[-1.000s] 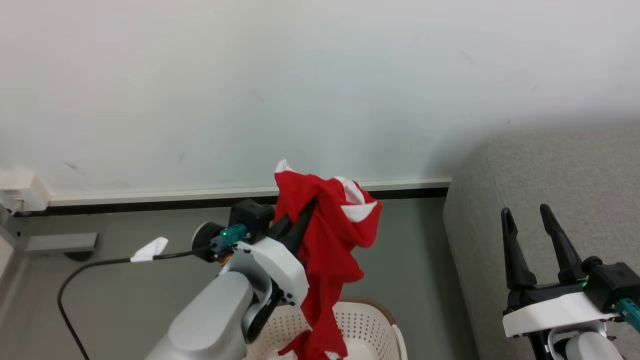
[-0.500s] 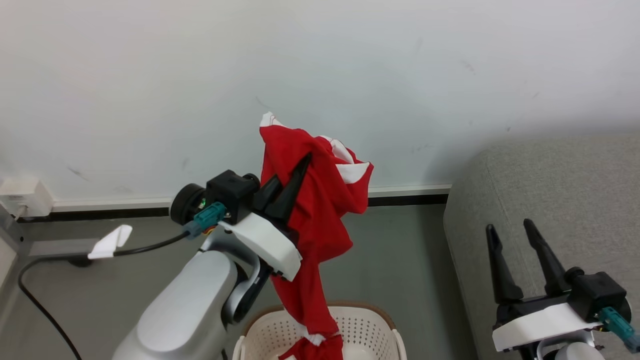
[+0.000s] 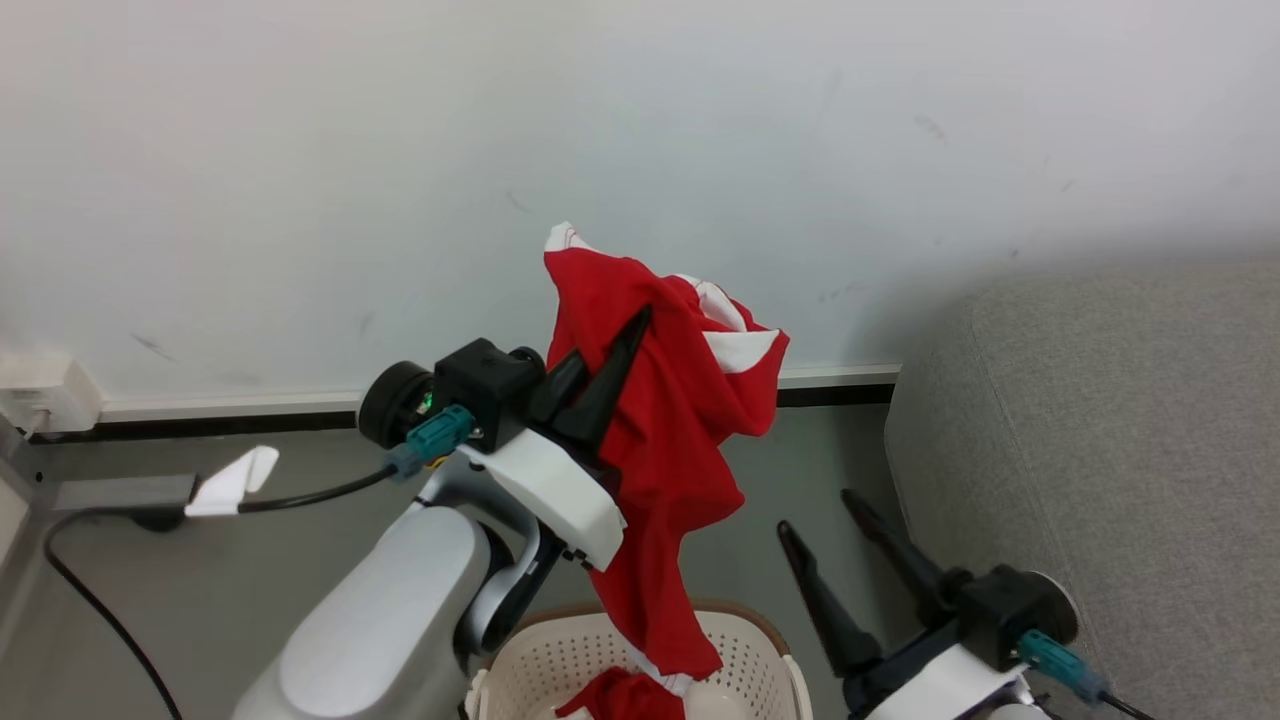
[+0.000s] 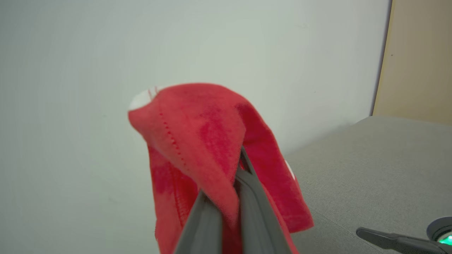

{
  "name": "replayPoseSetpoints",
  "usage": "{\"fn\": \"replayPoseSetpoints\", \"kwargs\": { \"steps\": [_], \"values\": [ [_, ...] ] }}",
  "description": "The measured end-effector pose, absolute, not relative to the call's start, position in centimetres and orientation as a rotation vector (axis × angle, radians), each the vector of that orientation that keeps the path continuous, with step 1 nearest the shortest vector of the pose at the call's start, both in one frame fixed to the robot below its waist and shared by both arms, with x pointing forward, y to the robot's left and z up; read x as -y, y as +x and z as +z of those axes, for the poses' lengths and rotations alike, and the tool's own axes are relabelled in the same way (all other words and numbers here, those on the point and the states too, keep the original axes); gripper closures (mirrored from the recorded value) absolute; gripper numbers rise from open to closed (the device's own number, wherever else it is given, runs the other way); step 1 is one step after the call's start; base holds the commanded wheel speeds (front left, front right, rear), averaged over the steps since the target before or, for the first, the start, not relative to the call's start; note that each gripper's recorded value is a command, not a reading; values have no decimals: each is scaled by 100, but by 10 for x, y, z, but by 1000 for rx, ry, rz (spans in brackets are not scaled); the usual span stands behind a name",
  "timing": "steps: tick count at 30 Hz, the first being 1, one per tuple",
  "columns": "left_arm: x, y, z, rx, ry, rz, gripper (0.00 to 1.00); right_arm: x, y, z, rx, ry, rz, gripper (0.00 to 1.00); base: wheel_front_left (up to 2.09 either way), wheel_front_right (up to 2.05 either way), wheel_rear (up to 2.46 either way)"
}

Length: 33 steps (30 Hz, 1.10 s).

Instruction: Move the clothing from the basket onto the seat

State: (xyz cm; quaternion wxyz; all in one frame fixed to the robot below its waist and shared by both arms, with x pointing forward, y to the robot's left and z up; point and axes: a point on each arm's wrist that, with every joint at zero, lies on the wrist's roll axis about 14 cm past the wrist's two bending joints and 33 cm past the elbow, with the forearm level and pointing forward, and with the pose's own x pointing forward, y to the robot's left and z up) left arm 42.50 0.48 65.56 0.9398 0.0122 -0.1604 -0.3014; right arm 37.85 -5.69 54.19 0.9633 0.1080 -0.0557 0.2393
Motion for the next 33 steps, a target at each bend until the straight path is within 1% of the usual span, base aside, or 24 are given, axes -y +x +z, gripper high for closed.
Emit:
{"fn": "replayPoseSetpoints", "kwargs": {
  "steps": [3, 6, 11, 19, 24, 28, 33],
  "values": [
    [-1, 424, 657, 330, 24, -627, 100, 32, 376, 538, 84, 202, 568, 0, 0, 0, 0],
    [3, 421, 658, 331, 25, -641, 100, 19, 378, 530, 48, 185, 612, 0, 0, 0, 0],
    [7, 414, 658, 330, 27, -664, 100, 6, 387, 519, -11, 162, 649, 0, 0, 0, 0],
    [19, 394, 655, 314, 23, -713, 100, -18, 389, 501, -102, 127, 722, 0, 0, 0, 0],
    [17, 386, 651, 298, 17, -716, 100, -33, 391, 500, -120, 104, 767, 0, 0, 0, 0],
    [18, 379, 650, 296, 13, -719, 100, -49, 385, 496, -143, 93, 816, 0, 0, 0, 0],
    [15, 374, 650, 293, 13, -712, 100, -65, 388, 512, -107, 107, 851, 0, 0, 0, 0]
  ]
}}
